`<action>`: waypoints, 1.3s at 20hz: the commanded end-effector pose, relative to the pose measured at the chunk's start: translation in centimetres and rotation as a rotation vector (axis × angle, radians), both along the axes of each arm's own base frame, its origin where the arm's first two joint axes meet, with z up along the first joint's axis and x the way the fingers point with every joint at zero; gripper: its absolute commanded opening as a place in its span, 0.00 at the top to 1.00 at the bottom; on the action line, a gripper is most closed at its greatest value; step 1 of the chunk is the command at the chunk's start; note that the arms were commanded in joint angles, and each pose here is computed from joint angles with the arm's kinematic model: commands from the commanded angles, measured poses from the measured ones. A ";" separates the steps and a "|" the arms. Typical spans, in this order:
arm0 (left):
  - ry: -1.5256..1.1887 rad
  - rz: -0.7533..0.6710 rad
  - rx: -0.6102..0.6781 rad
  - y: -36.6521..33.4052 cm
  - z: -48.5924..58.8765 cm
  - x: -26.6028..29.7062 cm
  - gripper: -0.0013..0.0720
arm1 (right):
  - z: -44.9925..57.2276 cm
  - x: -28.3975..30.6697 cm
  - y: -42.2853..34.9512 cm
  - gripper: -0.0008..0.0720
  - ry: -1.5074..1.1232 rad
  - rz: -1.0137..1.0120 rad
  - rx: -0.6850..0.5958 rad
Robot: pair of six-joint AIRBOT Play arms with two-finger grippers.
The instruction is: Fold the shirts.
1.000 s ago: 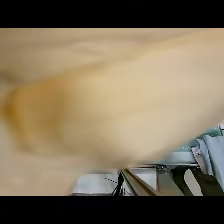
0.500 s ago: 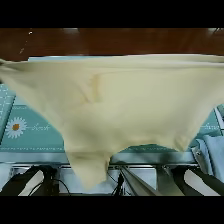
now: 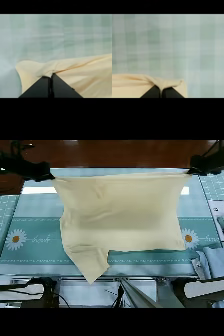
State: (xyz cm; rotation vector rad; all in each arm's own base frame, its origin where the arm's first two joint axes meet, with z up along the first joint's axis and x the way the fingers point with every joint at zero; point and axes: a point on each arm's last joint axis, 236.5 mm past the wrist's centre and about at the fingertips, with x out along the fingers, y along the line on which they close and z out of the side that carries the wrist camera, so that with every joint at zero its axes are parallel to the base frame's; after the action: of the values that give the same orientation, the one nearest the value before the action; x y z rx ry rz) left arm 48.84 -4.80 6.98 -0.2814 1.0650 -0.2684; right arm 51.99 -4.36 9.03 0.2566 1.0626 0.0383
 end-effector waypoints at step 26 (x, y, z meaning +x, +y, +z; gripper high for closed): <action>0.502 -0.125 -0.091 -5.0 -12.3 -5.6 0.58 | -12.0 -6.2 -0.2 0.64 0.500 0.056 -0.021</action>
State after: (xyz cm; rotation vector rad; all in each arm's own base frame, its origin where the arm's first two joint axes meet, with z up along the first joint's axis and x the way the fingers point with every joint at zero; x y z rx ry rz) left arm 44.04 -9.52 -4.92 -0.3593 1.5267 -0.3753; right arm 47.29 -5.09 -2.57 0.2181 1.4948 -0.0133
